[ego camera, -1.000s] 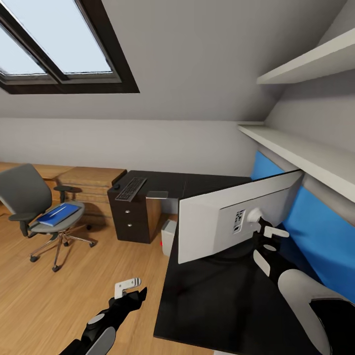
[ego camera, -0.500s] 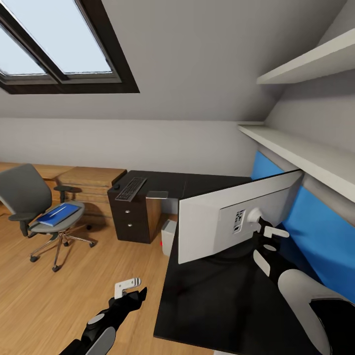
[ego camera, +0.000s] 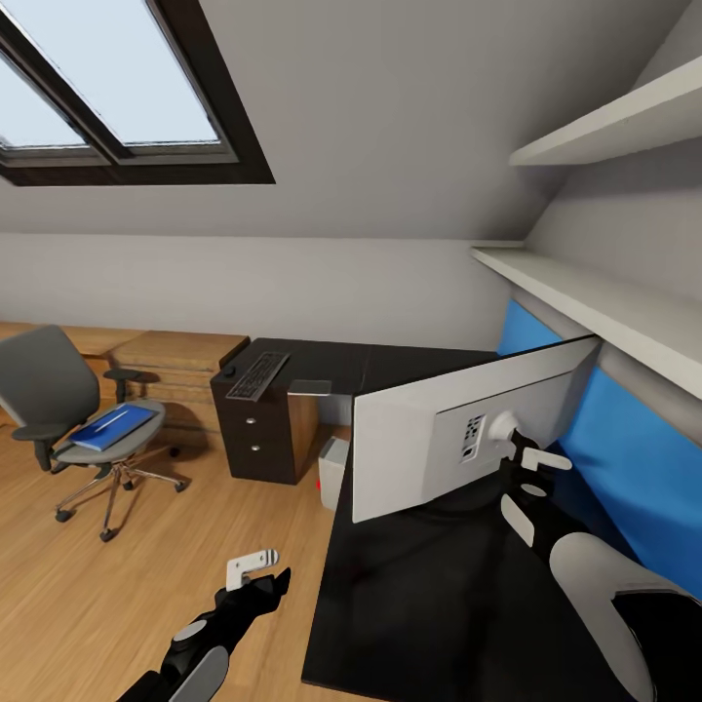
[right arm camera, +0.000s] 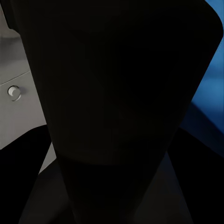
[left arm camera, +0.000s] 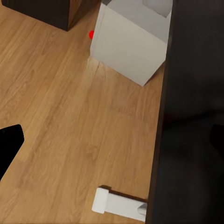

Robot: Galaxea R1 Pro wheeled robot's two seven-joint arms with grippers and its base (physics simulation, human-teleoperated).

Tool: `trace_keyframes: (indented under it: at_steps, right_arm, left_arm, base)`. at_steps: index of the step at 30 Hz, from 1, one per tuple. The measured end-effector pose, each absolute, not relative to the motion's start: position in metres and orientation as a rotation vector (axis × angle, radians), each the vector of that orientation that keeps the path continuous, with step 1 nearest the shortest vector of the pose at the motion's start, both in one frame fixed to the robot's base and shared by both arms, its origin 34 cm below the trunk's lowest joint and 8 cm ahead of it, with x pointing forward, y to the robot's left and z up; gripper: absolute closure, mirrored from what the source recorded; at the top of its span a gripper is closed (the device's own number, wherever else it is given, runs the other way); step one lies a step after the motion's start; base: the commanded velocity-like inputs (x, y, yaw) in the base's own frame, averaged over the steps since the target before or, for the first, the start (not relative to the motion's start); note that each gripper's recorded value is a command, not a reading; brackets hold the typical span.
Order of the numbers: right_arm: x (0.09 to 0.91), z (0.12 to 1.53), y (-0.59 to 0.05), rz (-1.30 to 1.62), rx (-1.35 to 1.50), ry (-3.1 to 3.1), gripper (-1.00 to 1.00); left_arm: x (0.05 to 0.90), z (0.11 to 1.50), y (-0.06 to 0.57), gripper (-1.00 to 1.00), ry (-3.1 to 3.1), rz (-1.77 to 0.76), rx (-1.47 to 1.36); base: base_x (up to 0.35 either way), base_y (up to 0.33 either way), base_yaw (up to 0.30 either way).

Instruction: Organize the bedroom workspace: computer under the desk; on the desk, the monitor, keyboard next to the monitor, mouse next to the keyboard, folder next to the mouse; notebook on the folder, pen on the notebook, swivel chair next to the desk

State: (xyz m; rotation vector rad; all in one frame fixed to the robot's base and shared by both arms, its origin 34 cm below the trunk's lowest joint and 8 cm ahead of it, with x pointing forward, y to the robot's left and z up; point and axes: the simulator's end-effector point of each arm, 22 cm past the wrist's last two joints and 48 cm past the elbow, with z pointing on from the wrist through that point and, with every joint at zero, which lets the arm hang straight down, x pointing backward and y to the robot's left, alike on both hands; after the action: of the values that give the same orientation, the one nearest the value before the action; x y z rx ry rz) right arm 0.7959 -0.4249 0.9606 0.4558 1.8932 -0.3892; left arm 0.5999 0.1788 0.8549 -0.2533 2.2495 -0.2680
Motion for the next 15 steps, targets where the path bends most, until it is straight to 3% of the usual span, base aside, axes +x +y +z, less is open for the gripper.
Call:
trace_keyframes:
  at_steps: [6, 11, 15]
  right_arm:
    - [0.7959, 0.9609, -0.4253, -0.388, 0.46, 1.892, 1.0]
    - [0.7957, 0.9613, -0.4251, -0.388, 0.458, 1.892, 1.0]
    - [0.796, 0.9609, -0.4251, -0.388, 0.458, 1.892, 1.0]
  left_arm:
    - [0.6, 0.855, 0.1786, -1.0, 2.249, -0.268, -0.253]
    - [0.5995, 0.8551, 0.1787, -1.0, 2.25, -0.269, -0.254]
    - [0.5995, 0.8546, 0.1783, -1.0, 2.251, -0.27, -0.254]
  base:
    - [0.024, 0.0, 0.0]
    - [0.251, 0.0, 0.0]
    - [0.051, 0.0, 0.0]
